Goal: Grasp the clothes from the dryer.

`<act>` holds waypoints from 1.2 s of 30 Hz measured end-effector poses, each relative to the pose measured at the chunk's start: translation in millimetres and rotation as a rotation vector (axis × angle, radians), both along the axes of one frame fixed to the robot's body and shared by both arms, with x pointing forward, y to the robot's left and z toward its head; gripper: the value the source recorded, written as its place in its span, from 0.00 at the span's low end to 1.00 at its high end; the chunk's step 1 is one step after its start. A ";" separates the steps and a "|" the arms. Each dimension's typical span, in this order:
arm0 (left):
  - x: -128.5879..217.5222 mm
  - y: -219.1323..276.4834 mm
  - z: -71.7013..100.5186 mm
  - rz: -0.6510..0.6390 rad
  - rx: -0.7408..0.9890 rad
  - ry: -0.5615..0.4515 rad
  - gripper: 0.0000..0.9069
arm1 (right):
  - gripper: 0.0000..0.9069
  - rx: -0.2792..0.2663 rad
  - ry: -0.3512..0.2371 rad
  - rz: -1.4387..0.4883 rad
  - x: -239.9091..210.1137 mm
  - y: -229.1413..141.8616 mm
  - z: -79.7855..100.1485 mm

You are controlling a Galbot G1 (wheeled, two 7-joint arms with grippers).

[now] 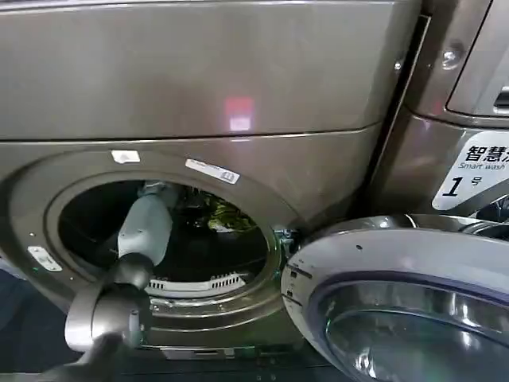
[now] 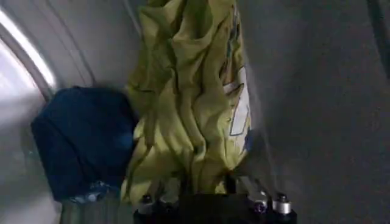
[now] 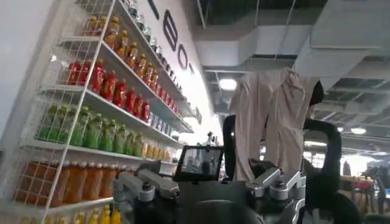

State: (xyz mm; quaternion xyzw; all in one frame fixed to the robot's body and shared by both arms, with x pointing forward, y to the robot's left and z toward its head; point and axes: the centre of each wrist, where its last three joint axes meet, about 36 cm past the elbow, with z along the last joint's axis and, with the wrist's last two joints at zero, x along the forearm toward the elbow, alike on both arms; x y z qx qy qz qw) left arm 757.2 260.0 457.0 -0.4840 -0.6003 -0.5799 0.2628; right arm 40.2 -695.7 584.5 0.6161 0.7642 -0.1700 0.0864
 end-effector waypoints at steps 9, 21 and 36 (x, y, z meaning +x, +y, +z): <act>-2.9 -0.3 2.4 0.032 -0.075 -0.073 0.00 | 1.00 0.000 -0.001 0.010 2.9 1.9 -1.2; -18.9 -21.8 10.8 0.298 -0.487 -0.462 0.00 | 1.00 -0.008 0.005 0.032 10.2 9.3 4.2; -49.8 -48.5 34.2 0.841 -1.068 -0.694 0.00 | 1.00 -0.026 -0.009 0.048 15.6 10.9 2.2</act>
